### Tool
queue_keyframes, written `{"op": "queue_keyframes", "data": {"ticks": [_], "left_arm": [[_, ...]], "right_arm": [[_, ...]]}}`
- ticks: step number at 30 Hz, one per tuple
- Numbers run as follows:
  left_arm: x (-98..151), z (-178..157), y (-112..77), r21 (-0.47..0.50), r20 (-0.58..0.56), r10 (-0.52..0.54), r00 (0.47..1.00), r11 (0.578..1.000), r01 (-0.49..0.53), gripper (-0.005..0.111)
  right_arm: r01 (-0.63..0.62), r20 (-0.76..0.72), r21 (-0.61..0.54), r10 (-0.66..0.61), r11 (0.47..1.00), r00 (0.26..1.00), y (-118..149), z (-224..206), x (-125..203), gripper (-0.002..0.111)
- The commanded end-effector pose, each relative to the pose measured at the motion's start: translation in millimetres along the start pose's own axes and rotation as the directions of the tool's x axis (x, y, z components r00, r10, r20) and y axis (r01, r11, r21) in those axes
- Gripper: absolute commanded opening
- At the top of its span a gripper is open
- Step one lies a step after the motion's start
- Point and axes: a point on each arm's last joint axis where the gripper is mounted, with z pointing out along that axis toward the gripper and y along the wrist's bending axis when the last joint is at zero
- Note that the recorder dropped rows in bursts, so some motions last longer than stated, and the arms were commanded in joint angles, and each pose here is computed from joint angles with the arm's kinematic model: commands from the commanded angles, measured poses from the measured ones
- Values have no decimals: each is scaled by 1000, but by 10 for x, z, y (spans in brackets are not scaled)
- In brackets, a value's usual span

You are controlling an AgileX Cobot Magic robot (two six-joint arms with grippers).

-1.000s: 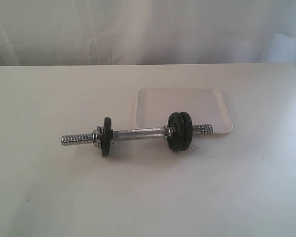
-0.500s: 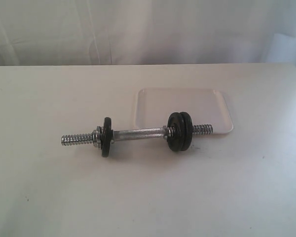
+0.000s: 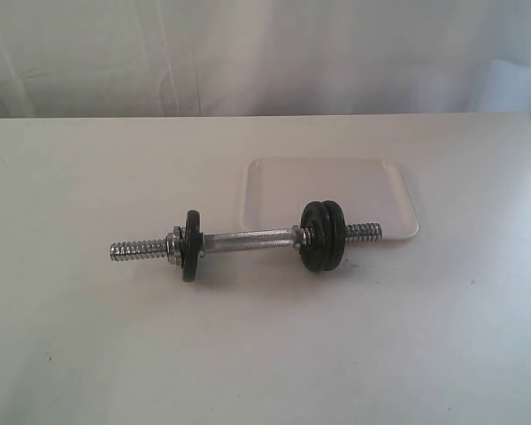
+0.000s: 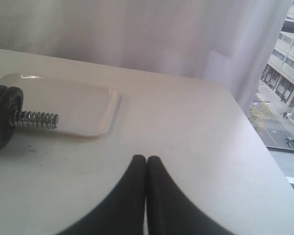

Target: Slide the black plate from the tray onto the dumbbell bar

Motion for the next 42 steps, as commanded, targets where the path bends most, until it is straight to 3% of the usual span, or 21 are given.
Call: {"op": "queue_keyframes", "data": {"ticks": [1,28,34,42], "left_arm": [[14,2,-4,5,-2,1,1000,1000,-1,0],[14,2,-4,5,-2,1,1000,1000,-1,0],[-79,-3,8,-7,100,1,995,1000,0,0],[-82,-3,8,-8,103,1,995,1000,0,0]], "right_arm": [[13,6,2,-13,1000,1000,0,0,9,0],[13,6,2,-13,1000,1000,0,0,9,0],[13,6,2,-13,1000,1000,0,0,9,0],[13,6,2,-13,1000,1000,0,0,9,0]]}}
